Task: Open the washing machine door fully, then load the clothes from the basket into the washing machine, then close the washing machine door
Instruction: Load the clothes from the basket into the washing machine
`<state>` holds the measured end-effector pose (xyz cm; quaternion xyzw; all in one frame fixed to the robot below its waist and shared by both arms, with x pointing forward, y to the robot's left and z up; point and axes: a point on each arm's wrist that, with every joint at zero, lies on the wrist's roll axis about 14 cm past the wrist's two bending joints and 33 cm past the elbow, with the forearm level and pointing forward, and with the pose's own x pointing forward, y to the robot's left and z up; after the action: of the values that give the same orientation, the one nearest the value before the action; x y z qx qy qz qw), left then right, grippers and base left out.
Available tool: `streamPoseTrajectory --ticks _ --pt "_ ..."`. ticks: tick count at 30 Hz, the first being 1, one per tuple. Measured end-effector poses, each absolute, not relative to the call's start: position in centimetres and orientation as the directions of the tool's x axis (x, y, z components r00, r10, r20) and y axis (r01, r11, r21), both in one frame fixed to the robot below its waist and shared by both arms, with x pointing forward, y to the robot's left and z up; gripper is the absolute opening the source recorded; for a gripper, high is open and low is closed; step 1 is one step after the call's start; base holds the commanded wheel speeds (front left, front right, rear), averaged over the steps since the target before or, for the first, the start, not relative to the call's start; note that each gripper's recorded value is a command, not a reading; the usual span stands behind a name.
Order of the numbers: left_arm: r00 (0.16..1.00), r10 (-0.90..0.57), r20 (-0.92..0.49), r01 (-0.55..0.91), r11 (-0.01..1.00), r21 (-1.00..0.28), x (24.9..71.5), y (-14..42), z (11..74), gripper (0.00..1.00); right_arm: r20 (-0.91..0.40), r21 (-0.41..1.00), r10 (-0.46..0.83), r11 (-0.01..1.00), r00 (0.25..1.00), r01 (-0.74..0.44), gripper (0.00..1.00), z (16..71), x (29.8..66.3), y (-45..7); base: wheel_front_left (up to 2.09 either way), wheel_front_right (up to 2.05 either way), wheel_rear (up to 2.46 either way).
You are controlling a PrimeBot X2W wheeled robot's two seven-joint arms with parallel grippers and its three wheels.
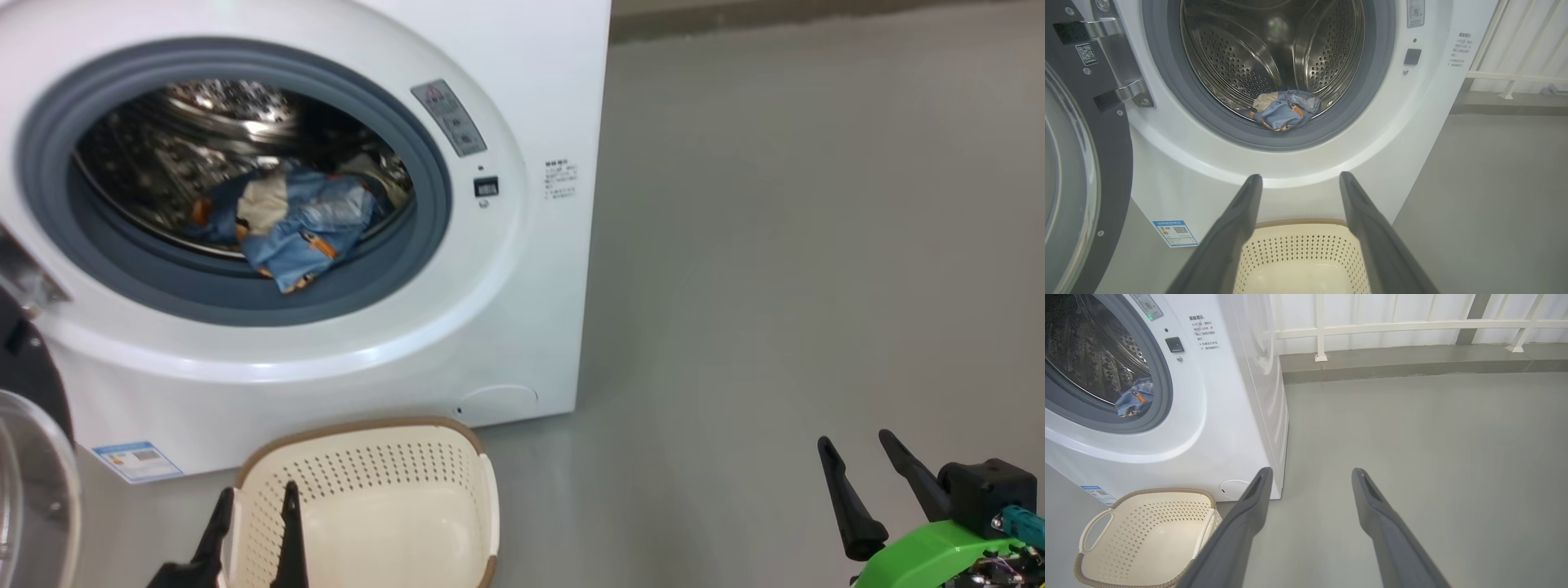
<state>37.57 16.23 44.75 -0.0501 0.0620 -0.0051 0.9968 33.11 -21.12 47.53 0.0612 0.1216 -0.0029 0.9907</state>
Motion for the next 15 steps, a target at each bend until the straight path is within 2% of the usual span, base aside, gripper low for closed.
streamPoseTrajectory --ticks 7,15 --pt "0.996 0.03 -0.085 -0.038 0.995 -0.097 35.0 17.3 46.5 1.0 -0.189 0.114 0.038 0.993 0.981 -0.017 1.0 49.6 33.0 -20.3 0.0 0.0 0.0" --pt "0.996 0.057 -0.075 -0.064 0.993 -0.1 34.0 17.9 47.2 1.0 -0.185 0.11 0.044 0.994 0.982 -0.024 1.0 49.8 32.7 -20.2 0.0 0.0 0.0"
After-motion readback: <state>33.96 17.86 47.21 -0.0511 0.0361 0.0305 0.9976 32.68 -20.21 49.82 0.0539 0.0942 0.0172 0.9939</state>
